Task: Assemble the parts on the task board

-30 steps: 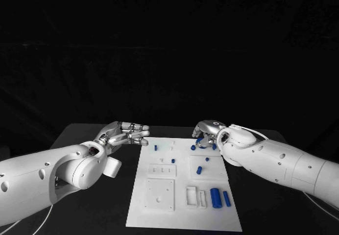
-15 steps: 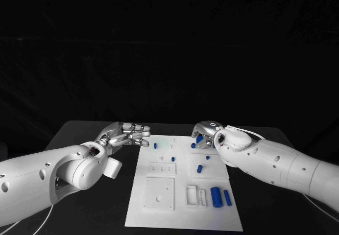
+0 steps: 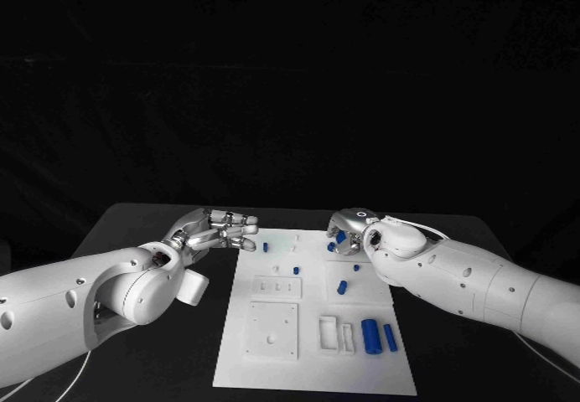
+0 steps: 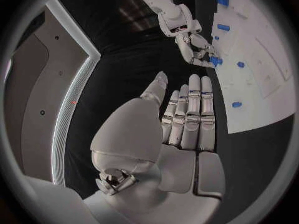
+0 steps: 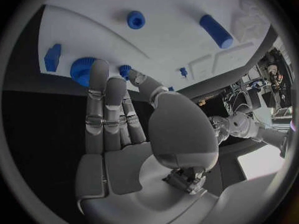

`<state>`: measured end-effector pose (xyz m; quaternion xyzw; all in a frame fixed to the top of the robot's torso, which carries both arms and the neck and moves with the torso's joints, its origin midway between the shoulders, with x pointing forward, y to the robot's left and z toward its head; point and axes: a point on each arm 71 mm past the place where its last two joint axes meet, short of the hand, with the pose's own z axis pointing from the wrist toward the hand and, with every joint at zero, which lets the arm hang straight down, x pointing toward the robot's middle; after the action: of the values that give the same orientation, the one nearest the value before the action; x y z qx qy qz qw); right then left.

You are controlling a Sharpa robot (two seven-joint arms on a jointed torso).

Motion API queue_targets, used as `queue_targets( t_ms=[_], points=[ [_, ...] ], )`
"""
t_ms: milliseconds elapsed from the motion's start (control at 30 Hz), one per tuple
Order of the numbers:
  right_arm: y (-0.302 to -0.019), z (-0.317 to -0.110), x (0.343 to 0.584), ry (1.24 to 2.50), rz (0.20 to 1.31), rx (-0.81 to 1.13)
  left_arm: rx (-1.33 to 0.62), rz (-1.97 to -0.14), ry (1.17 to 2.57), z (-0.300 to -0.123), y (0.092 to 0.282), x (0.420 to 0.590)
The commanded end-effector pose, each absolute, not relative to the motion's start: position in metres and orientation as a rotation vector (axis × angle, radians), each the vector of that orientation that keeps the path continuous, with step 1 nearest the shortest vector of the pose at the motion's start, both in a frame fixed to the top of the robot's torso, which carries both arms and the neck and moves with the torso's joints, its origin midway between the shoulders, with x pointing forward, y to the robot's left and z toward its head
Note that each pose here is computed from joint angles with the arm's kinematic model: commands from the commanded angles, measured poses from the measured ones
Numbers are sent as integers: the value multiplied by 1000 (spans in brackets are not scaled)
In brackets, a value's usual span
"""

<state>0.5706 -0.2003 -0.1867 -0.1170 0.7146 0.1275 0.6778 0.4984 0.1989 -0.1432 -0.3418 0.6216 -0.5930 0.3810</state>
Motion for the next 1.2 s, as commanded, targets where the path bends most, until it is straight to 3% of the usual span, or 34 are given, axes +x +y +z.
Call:
queue_targets(
  t_ms=[33, 833, 1200],
  points=[
    [-198, -187, 570, 1600, 290, -291, -852, -1536, 1596, -141, 195, 498],
    [-197, -193, 570, 1621, 286, -297, -852, -1531, 1599, -141, 195, 501],
    [-196, -187, 570, 1532, 268, -291, -853, -1530, 1604, -141, 195, 501]
  ],
)
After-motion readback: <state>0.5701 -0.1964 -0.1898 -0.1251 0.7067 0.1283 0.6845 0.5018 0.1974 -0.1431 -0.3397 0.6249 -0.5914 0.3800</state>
